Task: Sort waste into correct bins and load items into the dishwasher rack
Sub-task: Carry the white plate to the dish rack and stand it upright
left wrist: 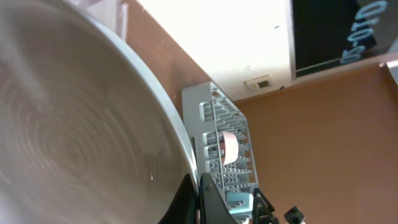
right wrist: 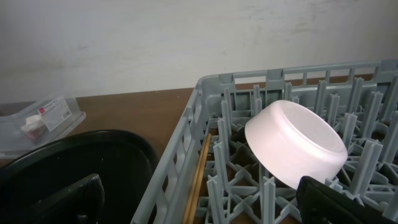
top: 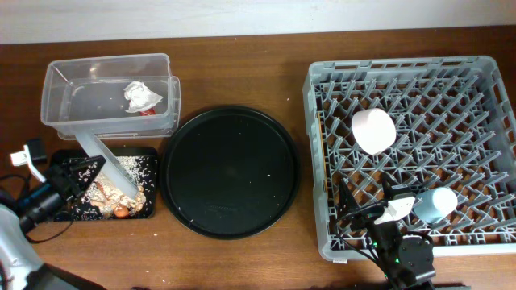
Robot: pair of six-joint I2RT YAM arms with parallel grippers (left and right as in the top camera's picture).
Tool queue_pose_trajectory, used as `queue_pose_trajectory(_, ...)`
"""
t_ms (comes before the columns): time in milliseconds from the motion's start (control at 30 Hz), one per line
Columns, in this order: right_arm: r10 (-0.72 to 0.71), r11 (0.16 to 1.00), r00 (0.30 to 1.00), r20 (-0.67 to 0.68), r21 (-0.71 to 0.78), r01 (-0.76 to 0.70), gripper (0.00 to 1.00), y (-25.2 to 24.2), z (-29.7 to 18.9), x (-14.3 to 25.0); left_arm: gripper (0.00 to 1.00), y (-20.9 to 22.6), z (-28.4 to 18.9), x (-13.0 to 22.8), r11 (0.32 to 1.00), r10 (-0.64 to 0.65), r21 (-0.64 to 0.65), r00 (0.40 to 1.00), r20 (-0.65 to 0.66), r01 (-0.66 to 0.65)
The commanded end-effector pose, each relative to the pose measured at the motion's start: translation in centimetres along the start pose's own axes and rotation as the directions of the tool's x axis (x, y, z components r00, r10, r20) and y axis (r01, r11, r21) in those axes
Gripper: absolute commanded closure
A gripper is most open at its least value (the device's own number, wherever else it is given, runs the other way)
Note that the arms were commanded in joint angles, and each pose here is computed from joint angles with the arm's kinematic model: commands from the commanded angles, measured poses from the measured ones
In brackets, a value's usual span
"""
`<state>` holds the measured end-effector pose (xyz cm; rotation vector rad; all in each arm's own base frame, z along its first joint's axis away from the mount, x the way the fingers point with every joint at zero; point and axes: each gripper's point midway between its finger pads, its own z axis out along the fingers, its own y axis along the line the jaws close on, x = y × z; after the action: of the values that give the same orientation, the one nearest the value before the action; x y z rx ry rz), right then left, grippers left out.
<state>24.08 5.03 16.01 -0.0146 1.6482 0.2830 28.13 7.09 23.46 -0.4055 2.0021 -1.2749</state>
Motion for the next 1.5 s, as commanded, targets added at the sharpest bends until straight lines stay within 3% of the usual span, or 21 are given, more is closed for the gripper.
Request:
queue_pose_trajectory(0, -0.007, 1.000, 1.000, -0.005, 0.003, 0.007, 0.02, -0.1, 0.0, 0.3, 1.00, -2.0, -0.4, -0.3, 0.991, 0.132, 0.030, 0.990, 0.042, -0.133)
queue_pose_trajectory(167, -0.007, 1.000, 1.000, -0.005, 0.003, 0.007, 0.02, -0.1, 0.0, 0.3, 0.99, -4.5, 0.9, 0.8, 0.967, 0.248, 0.058, 0.969, 0.002, -0.248)
queue_pose_trajectory(267, -0.007, 1.000, 1.000, -0.005, 0.003, 0.007, 0.02, -0.1, 0.0, 0.3, 0.99, -6.4, 4.8, 3.2, 0.926, 0.372, 0.127, 0.918, -0.139, -0.356)
queue_pose_trajectory(367, -0.007, 1.000, 1.000, -0.005, 0.003, 0.007, 0.02, -0.1, 0.0, 0.3, 0.99, -8.4, 11.9, 5.4, 0.881, 0.473, 0.162, 0.832, -0.290, -0.444)
queue_pose_trajectory(500, -0.007, 1.000, 1.000, -0.005, 0.003, 0.007, 0.02, -0.1, 0.0, 0.3, 1.00, -15.1, 19.7, 7.6, 0.736, 0.674, 0.262, 0.708, -0.209, -0.624)
queue_pose_trajectory(567, -0.007, 1.000, 1.000, -0.005, 0.003, 0.007, 0.02, -0.1, 0.0, 0.3, 1.00, -18.9, 23.4, 10.3, 0.690, 0.713, 0.325, 0.684, -0.152, -0.647)
queue_pose_trajectory(633, -0.007, 1.000, 1.000, -0.005, 0.003, 0.007, 0.02, -0.1, 0.0, 0.3, 1.00, -22.1, 26.3, 13.5, 0.656, 0.719, 0.429, 0.686, -0.107, -0.621)
queue_pose_trajectory(767, -0.007, 1.000, 1.000, -0.005, 0.003, 0.007, 0.02, -0.1, 0.0, 0.3, 1.00, -24.1, 31.9, 17.6, 0.738, 0.549, 0.546, 0.824, -0.143, -0.397)
queue_pose_trajectory(900, -0.007, 1.000, 1.000, -0.005, 0.003, 0.007, 0.02, -0.1, 0.0, 0.3, 1.00, -20.3, 35.9, 19.4, 0.875, 0.282, 0.472, 0.904, -0.322, -0.105)
queue_pose_trajectory(1033, -0.007, 1.000, 1.000, -0.005, 0.003, 0.007, 0.02, -0.1, 0.0, 0.3, 0.99, -17.8, 37.3, 20.8, 0.910, 0.205, 0.414, 0.896, -0.394, -0.026)
queue_pose_trajectory(1067, -0.007, 1.000, 1.000, -0.005, 0.003, 0.007, 0.02, -0.1, 0.0, 0.3, 0.92, -17.7, 37.4, 20.8, 0.912, 0.203, 0.410, 0.896, -0.394, -0.026)
queue_pose_trajectory(1100, -0.007, 1.000, 1.000, -0.005, 0.003, 0.007, 0.02, -0.1, 0.0, 0.3, 0.76, -18.0, 37.3, 20.7, 0.898, 0.241, 0.435, 0.897, -0.370, -0.062)
queue_pose_trajectory(1133, -0.007, 1.000, 1.000, -0.005, 0.003, 0.007, 0.02, -0.1, 0.0, 0.3, 0.45, -18.4, 37.2, 20.5, 0.883, 0.271, 0.461, 0.896, -0.351, -0.086)
queue_pose_trajectory(1200, -0.007, 1.000, 1.000, -0.005, 0.003, 0.007, 0.02, -0.1, 0.0, 0.3, 0.01, -18.5, 36.7, 20.1, 0.872, 0.293, 0.481, 0.889, -0.351, -0.098)
queue_pose_trajectory(1333, -0.007, 1.000, 1.000, -0.005, 0.003, 0.007, 0.02, -0.1, 0.0, 0.3, 0.01, -16.9, 34.3, 17.0, 0.899, 0.360, 0.374, 0.870, -0.337, -0.228)
queue_pose_trajectory(1400, -0.007, 1.000, 1.000, -0.005, 0.003, 0.007, 0.02, -0.1, 0.0, 0.3, 0.01, -14.7, 30.7, 13.2, 0.908, 0.417, 0.171, 0.860, -0.293, -0.382)
queue_pose_trajectory(1467, -0.007, 1.000, 1.000, -0.005, 0.003, 0.007, 0.02, -0.1, 0.0, 0.3, 0.01, -13.0, 25.6, 9.5, 0.868, 0.467, -0.046, 0.843, -0.267, -0.495)
